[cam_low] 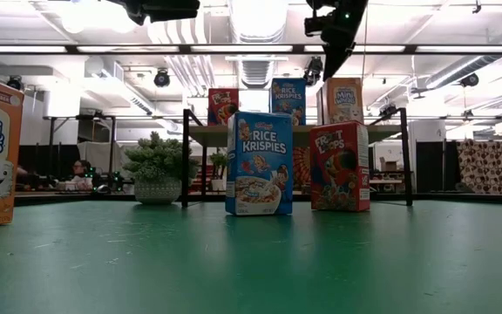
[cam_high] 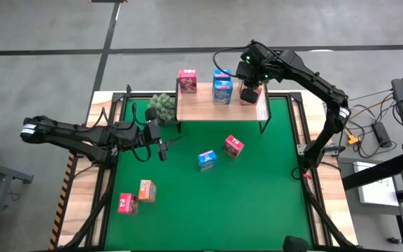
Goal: Stack cereal on shelf
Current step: Put the top orange cereal box on the shelf aligned with the other orange cereal box, then put the blue cereal box on the shelf aligned with the other blue cereal box
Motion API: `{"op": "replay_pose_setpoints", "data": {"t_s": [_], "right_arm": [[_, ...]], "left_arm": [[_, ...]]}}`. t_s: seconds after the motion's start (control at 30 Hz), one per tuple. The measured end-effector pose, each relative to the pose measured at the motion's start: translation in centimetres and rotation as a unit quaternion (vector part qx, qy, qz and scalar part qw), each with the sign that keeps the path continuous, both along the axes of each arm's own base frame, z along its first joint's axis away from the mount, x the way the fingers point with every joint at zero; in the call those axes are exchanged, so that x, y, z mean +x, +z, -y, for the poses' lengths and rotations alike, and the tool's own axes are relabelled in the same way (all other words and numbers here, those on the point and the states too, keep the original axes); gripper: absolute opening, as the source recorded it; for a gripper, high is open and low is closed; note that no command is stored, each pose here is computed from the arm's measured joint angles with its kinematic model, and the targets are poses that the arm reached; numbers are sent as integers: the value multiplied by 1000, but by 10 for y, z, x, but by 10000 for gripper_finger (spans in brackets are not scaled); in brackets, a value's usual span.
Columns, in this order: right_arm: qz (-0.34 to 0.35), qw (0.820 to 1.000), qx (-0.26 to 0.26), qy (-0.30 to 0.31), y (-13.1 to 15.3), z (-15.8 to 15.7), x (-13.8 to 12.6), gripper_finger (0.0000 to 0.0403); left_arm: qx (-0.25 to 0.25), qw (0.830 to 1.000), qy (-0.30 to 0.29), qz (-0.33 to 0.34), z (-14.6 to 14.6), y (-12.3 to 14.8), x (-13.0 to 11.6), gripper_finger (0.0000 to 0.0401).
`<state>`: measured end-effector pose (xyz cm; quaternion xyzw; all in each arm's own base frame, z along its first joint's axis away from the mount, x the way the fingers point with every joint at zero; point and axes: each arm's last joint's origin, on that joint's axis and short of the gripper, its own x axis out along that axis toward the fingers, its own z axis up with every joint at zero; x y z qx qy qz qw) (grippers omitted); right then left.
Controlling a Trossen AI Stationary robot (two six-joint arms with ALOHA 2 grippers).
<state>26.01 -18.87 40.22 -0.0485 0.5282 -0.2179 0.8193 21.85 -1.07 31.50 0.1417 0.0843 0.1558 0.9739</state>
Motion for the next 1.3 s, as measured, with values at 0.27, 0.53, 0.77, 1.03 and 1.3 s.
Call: {"op": "replay_pose_setpoints", "data": {"t_s": [0.27, 0.53, 0.77, 1.03, 1.3], "right_arm": [[21, 1000, -14, 5, 11, -8, -6, 8], [116, 991, 22, 54, 41, -47, -21, 9], [176, 974, 27, 140, 43, -99, -29, 9], [253, 943, 7, 217, 4, -141, -38, 9], [307, 913, -18, 268, -48, -162, -43, 9]], "left_arm": [[0, 1000, 0, 0, 0, 0, 0, 221], [-41, 999, 3, 14, 0, 0, 0, 221], [-95, 995, -9, 3, 10, -12, 11, 221], [-164, 985, -43, -29, 23, -11, 32, 221], [-174, 973, -41, -149, 35, -17, 65, 221]]}}
